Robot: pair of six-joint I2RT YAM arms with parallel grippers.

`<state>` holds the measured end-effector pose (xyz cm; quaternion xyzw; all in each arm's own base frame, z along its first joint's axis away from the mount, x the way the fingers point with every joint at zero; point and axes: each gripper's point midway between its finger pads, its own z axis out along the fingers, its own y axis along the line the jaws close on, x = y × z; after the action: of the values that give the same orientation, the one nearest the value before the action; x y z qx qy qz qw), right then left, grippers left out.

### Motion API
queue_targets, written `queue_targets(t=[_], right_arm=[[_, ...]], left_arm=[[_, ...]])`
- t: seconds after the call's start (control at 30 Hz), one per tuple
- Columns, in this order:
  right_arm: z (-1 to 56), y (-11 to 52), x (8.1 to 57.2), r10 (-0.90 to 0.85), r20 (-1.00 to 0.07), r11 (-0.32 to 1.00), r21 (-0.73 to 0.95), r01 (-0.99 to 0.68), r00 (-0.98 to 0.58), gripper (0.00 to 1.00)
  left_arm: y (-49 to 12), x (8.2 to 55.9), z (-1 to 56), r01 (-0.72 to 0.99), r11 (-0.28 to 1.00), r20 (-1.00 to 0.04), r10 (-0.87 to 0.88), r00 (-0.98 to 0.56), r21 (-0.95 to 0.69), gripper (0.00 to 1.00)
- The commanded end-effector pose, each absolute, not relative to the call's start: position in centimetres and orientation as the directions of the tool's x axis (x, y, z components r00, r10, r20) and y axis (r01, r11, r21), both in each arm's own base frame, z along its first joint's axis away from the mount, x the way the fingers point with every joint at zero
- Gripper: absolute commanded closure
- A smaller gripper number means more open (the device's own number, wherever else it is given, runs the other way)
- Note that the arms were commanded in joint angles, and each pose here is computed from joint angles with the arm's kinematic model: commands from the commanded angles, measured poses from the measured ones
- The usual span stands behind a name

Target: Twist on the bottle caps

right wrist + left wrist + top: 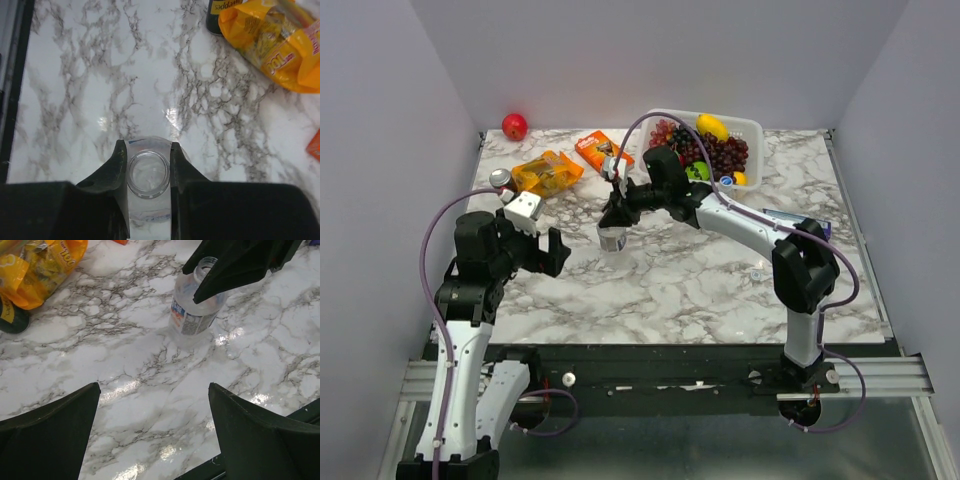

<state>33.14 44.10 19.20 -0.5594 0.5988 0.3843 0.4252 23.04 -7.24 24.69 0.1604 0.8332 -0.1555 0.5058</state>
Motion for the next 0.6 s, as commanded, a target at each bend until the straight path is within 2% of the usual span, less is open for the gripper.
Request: queue_targets(t=[0.0,0.07,0.2,0.27,0.33,0.43,0.47,0.57], right_arm=[[20.9,43.5,32.5,-0.338,-0.941,0.104,-0.026,-0.994,-0.011,0.99],[24.1,43.2,32.2,-0.317,-0.948,0.103,-0.054,-0.993,0.018,1.00],[28.6,41.6,29.8,-0.339,-0.940,0.036,0.021,-0.999,-0.032,1.00],[31.3,41.3,27.6,-0.295,-0.955,-0.090,0.026,-0.996,0.001,1.00],[32.0,40.3,25.7,-0.304,-0.952,-0.152,0.087,-0.985,-0.037,1.00],[33.0,39.2,23.4,-0.267,-0.964,-0.239,0.086,-0.967,-0.020,1.00],[33.2,39.1,23.0,-0.261,-0.965,-0.249,0.094,-0.964,-0.027,1.00],[34.2,38.8,21.8,-0.233,-0.971,-0.291,0.115,-0.950,-0.046,0.99]], left_arm=[[-10.6,23.0,23.1,0.622,0.770,-0.911,0.145,-0.387,-0.141,0.01],[-12.0,23.3,23.6,0.696,0.707,-0.938,0.147,-0.315,-0.123,0.01],[-14.3,23.0,22.1,0.785,0.613,-0.963,0.144,-0.228,-0.094,0.01],[-15.2,23.2,22.4,0.806,0.589,-0.976,0.133,-0.173,-0.063,0.01],[-16.9,22.5,22.1,0.843,0.532,-0.976,0.131,-0.174,-0.079,0.01],[-18.9,21.3,22.4,0.900,0.434,-0.985,0.130,-0.116,-0.049,0.01],[-19.3,21.7,23.4,0.888,0.453,-0.988,0.084,-0.130,-0.079,0.01],[-20.1,22.5,23.3,0.878,0.472,-0.987,0.089,-0.134,-0.077,0.01]])
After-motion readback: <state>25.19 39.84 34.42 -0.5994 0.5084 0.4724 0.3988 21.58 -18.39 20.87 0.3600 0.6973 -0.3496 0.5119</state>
